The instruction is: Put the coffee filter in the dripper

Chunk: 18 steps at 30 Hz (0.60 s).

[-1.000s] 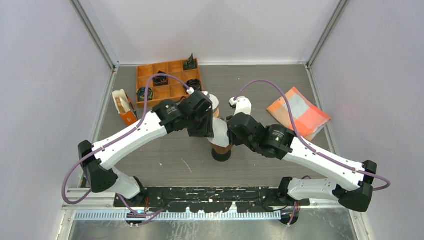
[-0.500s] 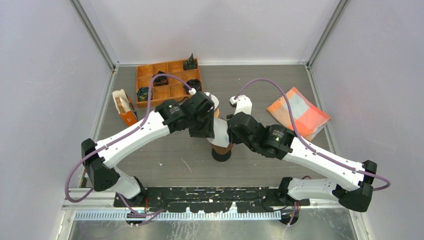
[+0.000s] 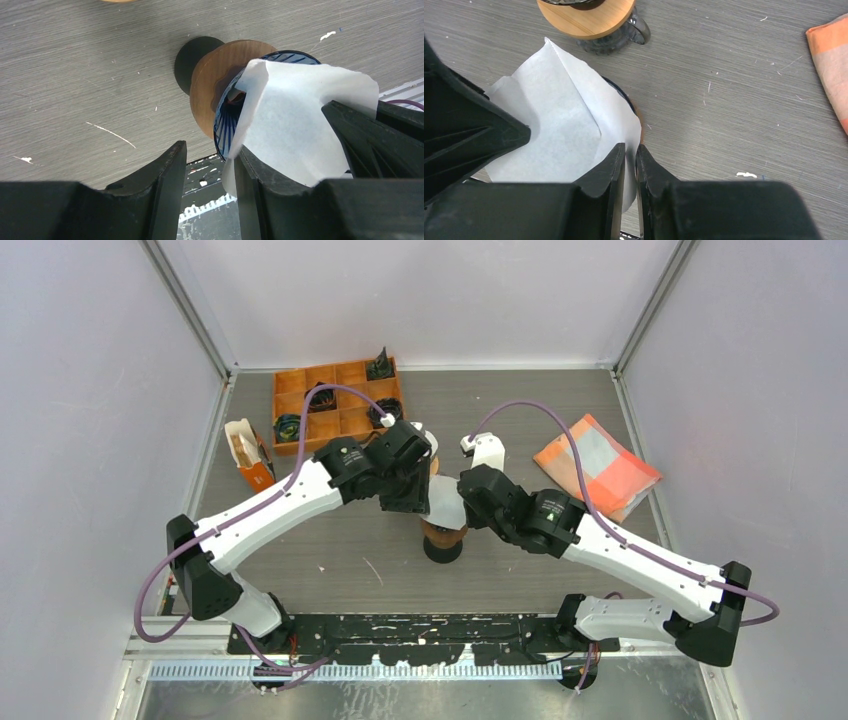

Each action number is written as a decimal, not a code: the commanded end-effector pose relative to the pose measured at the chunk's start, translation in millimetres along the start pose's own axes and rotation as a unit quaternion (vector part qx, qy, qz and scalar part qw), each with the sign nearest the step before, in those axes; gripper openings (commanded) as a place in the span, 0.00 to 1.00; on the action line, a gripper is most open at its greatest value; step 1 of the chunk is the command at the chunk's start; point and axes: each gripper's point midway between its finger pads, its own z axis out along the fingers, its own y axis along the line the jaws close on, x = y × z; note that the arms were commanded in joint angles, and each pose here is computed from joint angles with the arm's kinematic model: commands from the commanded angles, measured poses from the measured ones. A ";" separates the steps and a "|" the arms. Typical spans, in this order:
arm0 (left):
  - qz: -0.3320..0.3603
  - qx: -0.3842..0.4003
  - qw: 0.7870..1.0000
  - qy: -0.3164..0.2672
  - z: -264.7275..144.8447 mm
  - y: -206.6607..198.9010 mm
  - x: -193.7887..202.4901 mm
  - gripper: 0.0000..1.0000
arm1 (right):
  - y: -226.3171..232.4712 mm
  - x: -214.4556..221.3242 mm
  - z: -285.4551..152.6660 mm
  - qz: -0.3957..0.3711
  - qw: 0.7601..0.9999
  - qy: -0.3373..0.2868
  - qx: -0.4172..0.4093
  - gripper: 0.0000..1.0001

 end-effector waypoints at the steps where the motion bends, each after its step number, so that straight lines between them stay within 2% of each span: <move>1: 0.009 0.011 0.999 -0.029 -9.0 -7.4 -14.9 0.42 | 1.5 -6.4 3.4 0.006 1.000 -0.013 -0.005 0.19; 6: 0.011 0.009 1.000 -0.027 -5.9 -7.2 -13.9 0.44 | 5.2 -4.9 5.5 0.002 1.000 -0.006 -0.013 0.21; 18: 0.016 0.011 0.999 -0.039 -9.8 -7.1 -19.7 0.53 | -2.9 -31.2 -11.0 0.008 0.999 -0.047 -0.014 0.42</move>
